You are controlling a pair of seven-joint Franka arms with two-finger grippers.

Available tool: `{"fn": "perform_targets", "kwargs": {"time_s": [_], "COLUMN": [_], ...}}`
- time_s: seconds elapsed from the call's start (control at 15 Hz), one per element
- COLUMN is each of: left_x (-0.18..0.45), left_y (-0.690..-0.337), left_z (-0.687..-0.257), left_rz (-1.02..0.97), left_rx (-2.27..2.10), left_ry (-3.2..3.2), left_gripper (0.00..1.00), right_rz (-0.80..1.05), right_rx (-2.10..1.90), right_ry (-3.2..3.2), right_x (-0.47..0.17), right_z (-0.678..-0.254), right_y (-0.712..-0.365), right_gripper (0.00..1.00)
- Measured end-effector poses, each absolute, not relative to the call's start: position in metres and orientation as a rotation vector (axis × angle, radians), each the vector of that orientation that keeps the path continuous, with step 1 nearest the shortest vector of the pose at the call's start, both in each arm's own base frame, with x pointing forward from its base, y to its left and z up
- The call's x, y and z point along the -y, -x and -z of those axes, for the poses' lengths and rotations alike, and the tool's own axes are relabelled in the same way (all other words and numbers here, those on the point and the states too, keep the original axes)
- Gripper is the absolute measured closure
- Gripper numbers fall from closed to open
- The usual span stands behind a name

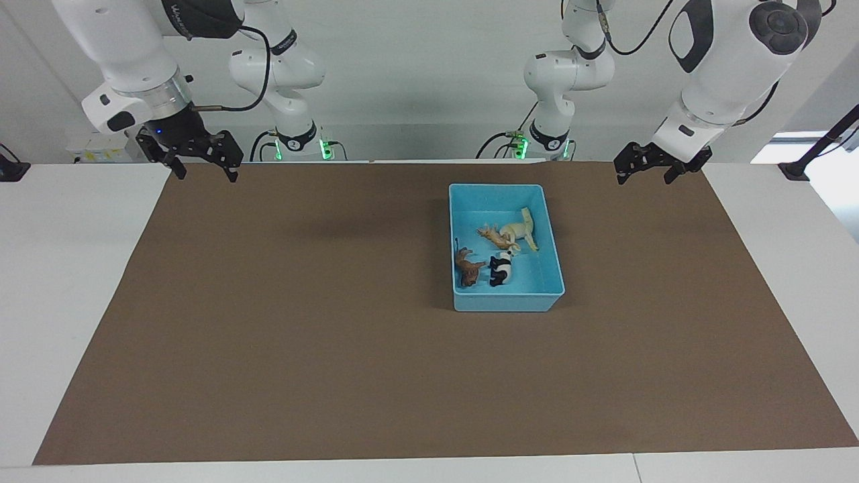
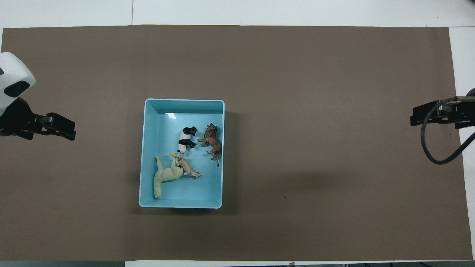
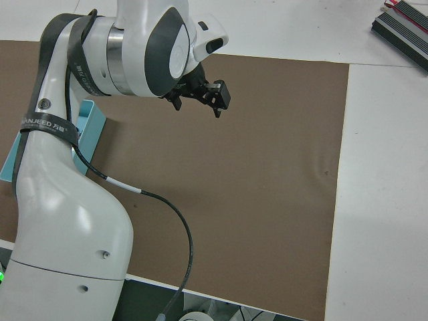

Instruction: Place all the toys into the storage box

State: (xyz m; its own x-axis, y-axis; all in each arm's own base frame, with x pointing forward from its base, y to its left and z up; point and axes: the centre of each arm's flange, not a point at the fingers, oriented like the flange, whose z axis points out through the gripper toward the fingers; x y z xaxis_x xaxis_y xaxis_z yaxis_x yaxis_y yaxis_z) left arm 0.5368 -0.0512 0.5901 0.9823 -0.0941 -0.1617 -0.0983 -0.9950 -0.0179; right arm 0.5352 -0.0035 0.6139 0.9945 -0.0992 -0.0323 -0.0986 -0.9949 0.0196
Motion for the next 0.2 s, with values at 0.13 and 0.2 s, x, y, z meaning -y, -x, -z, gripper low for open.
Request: {"fn": "perform_targets", "kwargs": {"time_s": [0.13, 0.2], "left_x": [0.0538, 0.0542], "left_y": [-0.5434, -0.5450], "left_z": [-0.5928, -0.5928], "left_rz": [-0.172, -0.157], "left_rx": [-0.157, -0.158], "left_ry": [3.110, 3.111], "left_gripper": [0.00, 0.00], "right_rz": [0.045, 0.045], "right_rx": [0.160, 0.163], "right_ry": [-3.115, -3.115], "right_x": [0.0057, 0.0070], "right_z": [-0.6118, -0.6118], "right_y": [-0.5360, -0.5360], "right_gripper": [0.00, 0.00]}}
